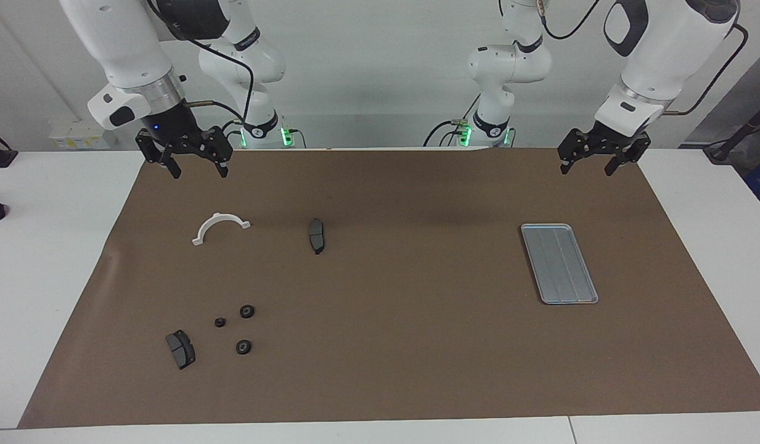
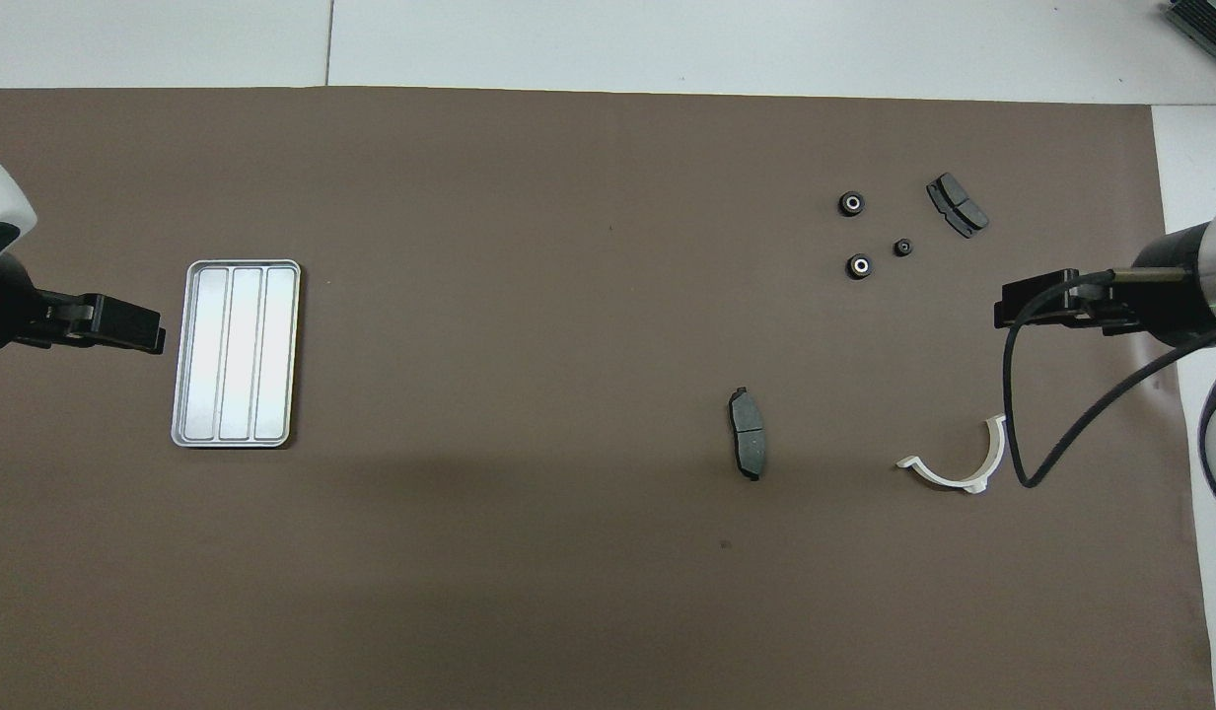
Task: Pick bearing gear from pile to tray
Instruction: 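Reach the right gripper toward the small black bearing gears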
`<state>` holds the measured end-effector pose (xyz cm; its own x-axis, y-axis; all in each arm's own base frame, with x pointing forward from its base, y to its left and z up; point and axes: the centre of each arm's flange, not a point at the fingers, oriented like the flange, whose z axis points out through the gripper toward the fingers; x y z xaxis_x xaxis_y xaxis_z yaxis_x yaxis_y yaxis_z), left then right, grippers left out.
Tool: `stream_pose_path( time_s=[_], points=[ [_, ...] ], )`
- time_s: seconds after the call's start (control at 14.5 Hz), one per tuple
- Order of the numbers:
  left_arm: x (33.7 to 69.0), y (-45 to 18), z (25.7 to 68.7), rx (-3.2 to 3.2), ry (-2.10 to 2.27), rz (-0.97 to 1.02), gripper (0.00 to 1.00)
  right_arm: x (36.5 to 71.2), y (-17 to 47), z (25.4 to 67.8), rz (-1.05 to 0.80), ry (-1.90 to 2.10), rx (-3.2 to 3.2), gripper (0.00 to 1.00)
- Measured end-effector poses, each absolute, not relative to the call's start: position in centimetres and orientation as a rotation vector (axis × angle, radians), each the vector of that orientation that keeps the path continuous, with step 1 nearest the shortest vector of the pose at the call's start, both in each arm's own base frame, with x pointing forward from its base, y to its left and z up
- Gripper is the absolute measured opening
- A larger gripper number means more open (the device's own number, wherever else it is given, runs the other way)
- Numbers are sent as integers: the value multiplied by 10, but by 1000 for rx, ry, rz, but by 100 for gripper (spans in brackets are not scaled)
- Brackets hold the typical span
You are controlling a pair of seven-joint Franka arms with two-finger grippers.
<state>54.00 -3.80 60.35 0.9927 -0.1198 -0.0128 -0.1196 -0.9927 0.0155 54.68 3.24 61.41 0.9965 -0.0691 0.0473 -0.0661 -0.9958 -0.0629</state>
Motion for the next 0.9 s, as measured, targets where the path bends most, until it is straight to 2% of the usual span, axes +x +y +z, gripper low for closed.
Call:
stream_pose_path(
  time_s=[0.48,0.9],
  points=[
    [540,-36,612,3121,-182,13,100,545,26,605,-48,122,-3079,100],
    [538,-36,628,3118,-186,49,100,550,26,545,-97,58,-3082,100]
  ],
)
